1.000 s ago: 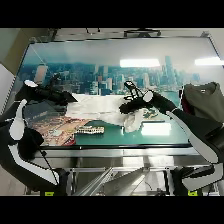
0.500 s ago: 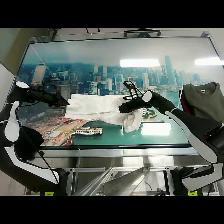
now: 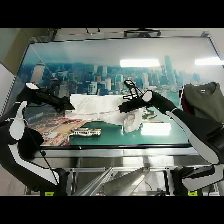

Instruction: Fold the shirts.

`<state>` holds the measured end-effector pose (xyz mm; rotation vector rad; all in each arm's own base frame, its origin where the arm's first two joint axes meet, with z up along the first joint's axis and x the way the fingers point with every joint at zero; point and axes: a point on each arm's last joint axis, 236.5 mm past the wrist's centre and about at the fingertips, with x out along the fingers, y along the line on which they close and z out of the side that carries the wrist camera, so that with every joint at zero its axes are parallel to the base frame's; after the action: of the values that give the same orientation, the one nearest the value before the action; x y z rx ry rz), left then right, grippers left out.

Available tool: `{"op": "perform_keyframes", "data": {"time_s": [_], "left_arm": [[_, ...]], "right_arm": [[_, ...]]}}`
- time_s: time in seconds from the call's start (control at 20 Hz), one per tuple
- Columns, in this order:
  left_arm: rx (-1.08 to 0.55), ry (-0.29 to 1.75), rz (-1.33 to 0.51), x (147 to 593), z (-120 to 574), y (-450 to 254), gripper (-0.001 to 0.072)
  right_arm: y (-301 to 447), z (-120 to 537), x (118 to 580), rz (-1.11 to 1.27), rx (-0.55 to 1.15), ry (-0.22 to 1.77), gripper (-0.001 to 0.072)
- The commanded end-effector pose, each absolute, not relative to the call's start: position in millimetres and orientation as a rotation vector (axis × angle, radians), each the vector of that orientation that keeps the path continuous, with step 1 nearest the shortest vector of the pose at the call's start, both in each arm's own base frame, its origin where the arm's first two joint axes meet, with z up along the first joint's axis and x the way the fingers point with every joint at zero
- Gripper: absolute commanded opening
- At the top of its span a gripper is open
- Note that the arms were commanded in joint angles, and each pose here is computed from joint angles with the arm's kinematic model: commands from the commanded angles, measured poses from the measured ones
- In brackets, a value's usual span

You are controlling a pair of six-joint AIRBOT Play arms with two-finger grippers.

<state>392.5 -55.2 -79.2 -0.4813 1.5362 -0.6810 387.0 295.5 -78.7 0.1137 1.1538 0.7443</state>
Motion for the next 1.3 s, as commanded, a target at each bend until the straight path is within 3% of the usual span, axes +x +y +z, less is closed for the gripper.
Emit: {"op": "perform_keyframes", "data": {"time_s": [0.0, 0.35, 0.6, 0.8, 0.95, 1.1, 1.25], "left_arm": [[-0.486, 1.523, -0.686, 399, -65, -50, 0.0013], [-0.545, 1.372, -0.730, 417, -15, -54, 0.0013], [-0.777, 0.781, -1.095, 423, 179, -71, 0.0013], [-0.762, 0.320, -1.311, 361, 336, -58, 0.0013], [-0.652, 0.216, -1.295, 316, 386, -65, 0.0013], [-0.502, 0.194, -1.239, 283, 402, -82, 0.0013], [-0.436, 0.346, -0.995, 307, 351, -81, 0.0014]], "right_arm": [[298, -50, 391, 0.761, 0.114, 1.097, 0.0015], [278, 17, 409, 0.740, 0.138, 0.942, 0.0015], [226, 197, 414, 0.693, 0.126, 0.538, 0.0015], [166, 364, 345, 0.620, 0.091, 0.136, 0.0015], [143, 442, 267, 0.598, 0.052, -0.092, 0.0015], [130, 459, 225, 0.564, 0.014, -0.154, 0.0014], [137, 393, 254, 0.576, 0.021, 0.115, 0.0015]]}}
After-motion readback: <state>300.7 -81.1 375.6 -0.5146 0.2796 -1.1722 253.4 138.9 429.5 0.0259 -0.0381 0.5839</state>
